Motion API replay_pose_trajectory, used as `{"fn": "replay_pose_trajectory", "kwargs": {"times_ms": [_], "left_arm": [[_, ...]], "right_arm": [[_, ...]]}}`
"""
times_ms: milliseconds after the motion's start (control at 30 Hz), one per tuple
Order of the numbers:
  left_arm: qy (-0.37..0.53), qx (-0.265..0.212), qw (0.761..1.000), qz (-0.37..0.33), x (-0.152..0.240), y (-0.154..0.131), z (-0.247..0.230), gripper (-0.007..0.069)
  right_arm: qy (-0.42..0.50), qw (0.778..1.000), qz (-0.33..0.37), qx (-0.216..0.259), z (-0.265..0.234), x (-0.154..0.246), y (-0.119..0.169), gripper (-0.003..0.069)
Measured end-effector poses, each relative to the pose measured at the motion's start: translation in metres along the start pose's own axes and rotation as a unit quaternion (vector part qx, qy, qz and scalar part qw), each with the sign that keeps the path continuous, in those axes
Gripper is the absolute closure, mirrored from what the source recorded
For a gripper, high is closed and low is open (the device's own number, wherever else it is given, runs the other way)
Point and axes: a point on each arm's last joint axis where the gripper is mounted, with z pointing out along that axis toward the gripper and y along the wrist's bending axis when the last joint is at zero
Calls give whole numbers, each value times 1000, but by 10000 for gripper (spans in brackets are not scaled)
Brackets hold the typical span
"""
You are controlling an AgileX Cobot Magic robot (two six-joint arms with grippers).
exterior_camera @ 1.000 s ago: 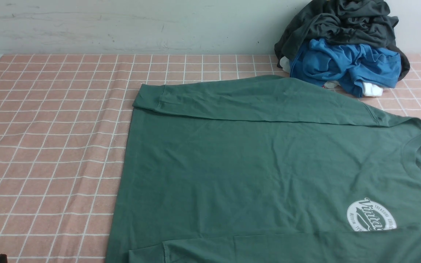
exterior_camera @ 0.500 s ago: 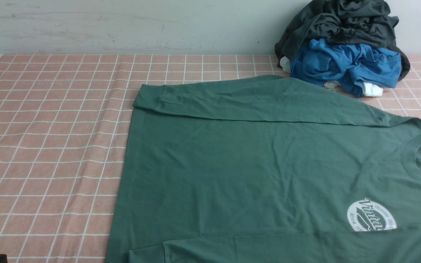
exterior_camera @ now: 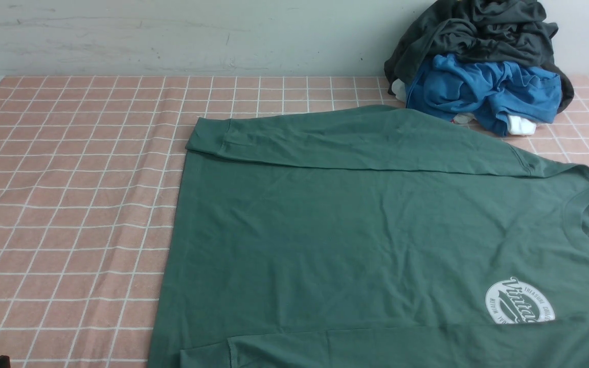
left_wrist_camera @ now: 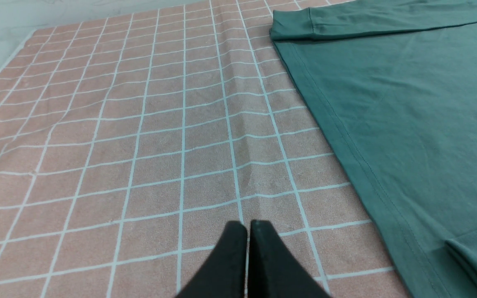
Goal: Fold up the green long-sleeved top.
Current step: Use the left arm to clamp the cuff closest to it
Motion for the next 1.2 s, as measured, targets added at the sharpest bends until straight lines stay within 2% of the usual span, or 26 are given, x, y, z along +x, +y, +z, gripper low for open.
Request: {"fn": "replay_pose_trajectory", "kwargs": {"times_ms": [167, 333, 633, 833, 1033, 1100, 1167, 1200], "left_arm": [[0, 0, 1000, 0, 0, 0, 0, 628], [-1, -2, 1000, 6, 0, 0, 0, 628], [-14, -4, 1000, 4, -1, 1, 0, 628], [-45, -8, 999, 0, -7, 1, 0, 628], [-46, -7, 999, -7, -7, 1, 0, 628], [-47, 2, 998, -52, -8, 0, 0, 628], [-49, 26, 982, -182, -9, -3, 0, 628], [-49, 43, 961, -269, -10, -5, 0, 628]], "right_arm": [[1, 1000, -23, 6, 0, 0, -1, 673], [0, 1000, -7, 2, 0, 0, 0, 673], [-10, 993, 115, -29, 0, -2, 5, 673], [-30, 976, 212, -49, 0, -7, 8, 673], [-35, 964, 256, -57, -1, -8, 8, 673], [-35, 959, 275, -60, -1, -9, 9, 673], [-34, 940, 333, -70, -1, -10, 10, 673], [-32, 922, 378, -77, -1, -10, 11, 673]]}}
